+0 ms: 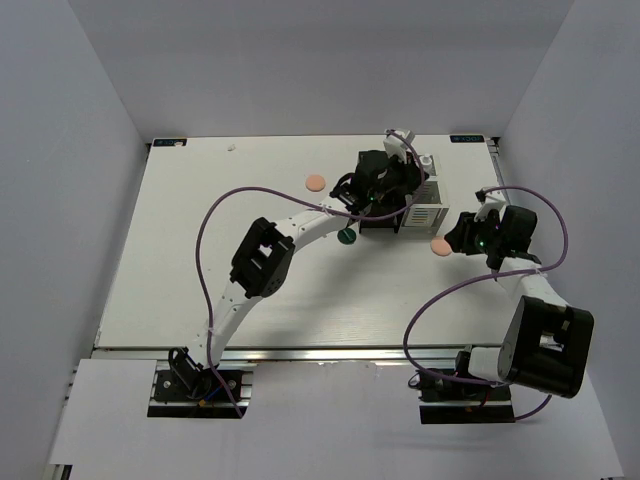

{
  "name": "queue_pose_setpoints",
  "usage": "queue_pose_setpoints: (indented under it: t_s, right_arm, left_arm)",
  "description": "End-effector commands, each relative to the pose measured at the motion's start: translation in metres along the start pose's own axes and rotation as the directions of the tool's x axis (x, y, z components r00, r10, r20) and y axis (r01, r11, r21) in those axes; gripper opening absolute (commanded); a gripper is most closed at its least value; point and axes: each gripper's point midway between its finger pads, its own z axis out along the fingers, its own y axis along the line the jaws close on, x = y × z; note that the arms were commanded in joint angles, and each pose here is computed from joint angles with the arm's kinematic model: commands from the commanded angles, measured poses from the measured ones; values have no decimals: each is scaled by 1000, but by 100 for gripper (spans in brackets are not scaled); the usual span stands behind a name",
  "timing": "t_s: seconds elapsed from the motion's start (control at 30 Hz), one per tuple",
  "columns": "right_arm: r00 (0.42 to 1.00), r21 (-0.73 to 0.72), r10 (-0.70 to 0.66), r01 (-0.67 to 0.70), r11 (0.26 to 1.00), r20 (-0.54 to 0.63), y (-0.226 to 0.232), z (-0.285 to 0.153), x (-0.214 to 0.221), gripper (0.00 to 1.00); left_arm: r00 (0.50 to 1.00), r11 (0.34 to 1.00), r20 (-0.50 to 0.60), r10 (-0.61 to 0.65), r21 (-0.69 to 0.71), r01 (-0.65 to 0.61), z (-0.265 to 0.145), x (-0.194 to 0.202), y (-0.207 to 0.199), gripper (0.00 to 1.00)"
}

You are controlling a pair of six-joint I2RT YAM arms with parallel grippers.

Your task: Organize the makeup

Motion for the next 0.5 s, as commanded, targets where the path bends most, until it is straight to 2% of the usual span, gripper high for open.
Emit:
queue_pose_setpoints:
  t_s: [0.0, 0.07, 0.1, 0.13, 0.23, 0.3, 0.4, 0.43, 0.47]
  right_arm:
    - [999, 79, -27, 26, 997, 16, -21, 5, -14, 46]
    - [999, 92, 5, -2, 996, -38, -28, 13, -1, 46]
    - [998, 119, 18, -11, 993, -62, -34, 15, 1, 46]
    - [995, 125, 32, -21, 992, -90, -37, 20, 9, 46]
    - [991, 145, 42, -24, 989, -124, -43, 27, 18, 46]
    - [990, 148, 33, -12, 989, -140, -43, 32, 20, 47]
    - [983, 139, 40, -15, 990, -177, -42, 43, 27, 47]
    - [981, 134, 47, -21, 991, -190, -41, 48, 30, 47]
    - [979, 135, 48, -21, 991, -196, -41, 51, 30, 47]
  left_arm:
    - [974, 1000, 228, 2, 23, -7, -25, -129, -38, 9]
    - [961, 999, 275, -38, 10, 36, -40, -161, -30, 9]
    - [956, 999, 288, -51, 6, 51, -46, -171, -26, 13]
    - [950, 997, 304, -75, 11, 75, -53, -180, -24, 31]
    - [938, 995, 339, -79, -34, 96, -89, -205, -6, 64]
    - [936, 990, 344, -71, -90, 108, -119, -210, 10, 69]
    - [930, 977, 358, -87, -151, 149, -160, -221, 32, 71]
    - [941, 962, 315, -126, -194, 194, -168, -193, 51, 71]
    - [939, 952, 316, -135, -223, 211, -181, -191, 65, 71]
